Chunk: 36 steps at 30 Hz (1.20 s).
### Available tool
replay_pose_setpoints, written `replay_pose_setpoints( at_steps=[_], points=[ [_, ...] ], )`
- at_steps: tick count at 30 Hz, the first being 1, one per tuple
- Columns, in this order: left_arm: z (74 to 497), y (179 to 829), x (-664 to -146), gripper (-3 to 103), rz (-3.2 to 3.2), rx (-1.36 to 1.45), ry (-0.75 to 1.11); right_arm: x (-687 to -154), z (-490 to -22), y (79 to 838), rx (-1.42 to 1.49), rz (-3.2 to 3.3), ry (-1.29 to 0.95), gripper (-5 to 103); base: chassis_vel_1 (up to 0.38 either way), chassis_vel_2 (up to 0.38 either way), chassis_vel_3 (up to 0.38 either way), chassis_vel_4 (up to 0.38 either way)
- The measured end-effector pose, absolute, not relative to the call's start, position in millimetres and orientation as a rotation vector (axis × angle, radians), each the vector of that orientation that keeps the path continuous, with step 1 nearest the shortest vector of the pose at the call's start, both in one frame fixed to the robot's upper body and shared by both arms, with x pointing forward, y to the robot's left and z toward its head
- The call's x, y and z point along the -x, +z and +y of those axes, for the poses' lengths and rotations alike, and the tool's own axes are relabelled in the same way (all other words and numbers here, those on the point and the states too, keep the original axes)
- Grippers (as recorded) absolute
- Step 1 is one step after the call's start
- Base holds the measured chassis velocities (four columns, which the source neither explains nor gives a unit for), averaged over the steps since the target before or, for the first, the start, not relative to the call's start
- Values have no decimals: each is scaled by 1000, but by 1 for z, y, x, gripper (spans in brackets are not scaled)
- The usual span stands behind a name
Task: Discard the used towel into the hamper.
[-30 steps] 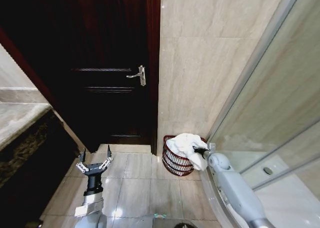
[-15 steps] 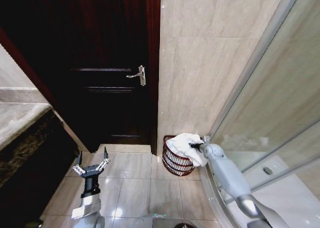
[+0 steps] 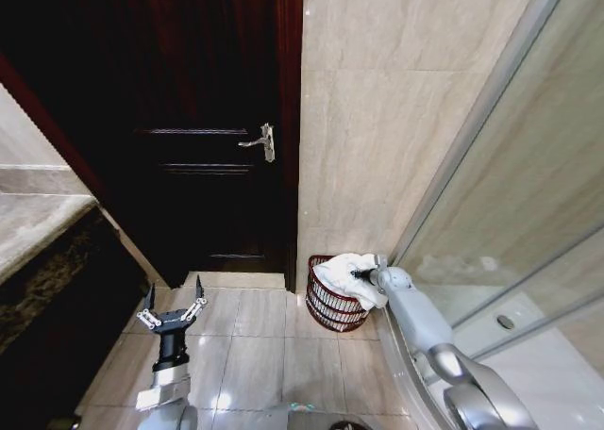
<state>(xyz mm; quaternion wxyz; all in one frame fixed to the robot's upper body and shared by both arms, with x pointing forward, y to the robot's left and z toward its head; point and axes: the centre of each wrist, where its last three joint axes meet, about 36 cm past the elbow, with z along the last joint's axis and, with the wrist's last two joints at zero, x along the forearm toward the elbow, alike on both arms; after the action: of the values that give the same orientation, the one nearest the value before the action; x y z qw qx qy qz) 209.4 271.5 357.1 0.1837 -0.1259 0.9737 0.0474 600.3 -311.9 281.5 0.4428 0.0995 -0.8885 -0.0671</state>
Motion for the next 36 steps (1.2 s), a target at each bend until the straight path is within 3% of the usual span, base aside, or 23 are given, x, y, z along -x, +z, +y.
replay_pose_setpoints(
  at_steps=[13, 16, 22, 23, 26, 28, 36],
  points=[
    [273, 367, -205, 100, 2733, 358, 146, -609, -293, 259, -252, -2146, -186, -1, 0, 0, 0, 0],
    [271, 369, -207, 100, 2731, 352, 146, -610, -290, 266, -247, -2180, -183, 3, 0, 0, 0, 0],
    [269, 366, -211, 100, 2746, 332, 136, -595, -299, 306, -198, -2363, -136, 30, 0, 0, 0, 0],
    [269, 366, -211, 100, 2746, 332, 136, -595, -299, 306, -198, -2363, -136, 30, 0, 0, 0, 0],
    [267, 361, -211, 100, 2765, 324, 130, -576, -302, 333, -188, -2506, -93, 47, 0, 0, 0, 0],
    [267, 361, -210, 100, 2768, 321, 130, -571, -303, 340, -186, -2535, -92, 47, 0, 0, 0, 0],
    [267, 359, -211, 100, 2778, 304, 125, -528, -322, 386, -179, -2759, -122, 79, 0, 0, 0, 0]
  ],
)
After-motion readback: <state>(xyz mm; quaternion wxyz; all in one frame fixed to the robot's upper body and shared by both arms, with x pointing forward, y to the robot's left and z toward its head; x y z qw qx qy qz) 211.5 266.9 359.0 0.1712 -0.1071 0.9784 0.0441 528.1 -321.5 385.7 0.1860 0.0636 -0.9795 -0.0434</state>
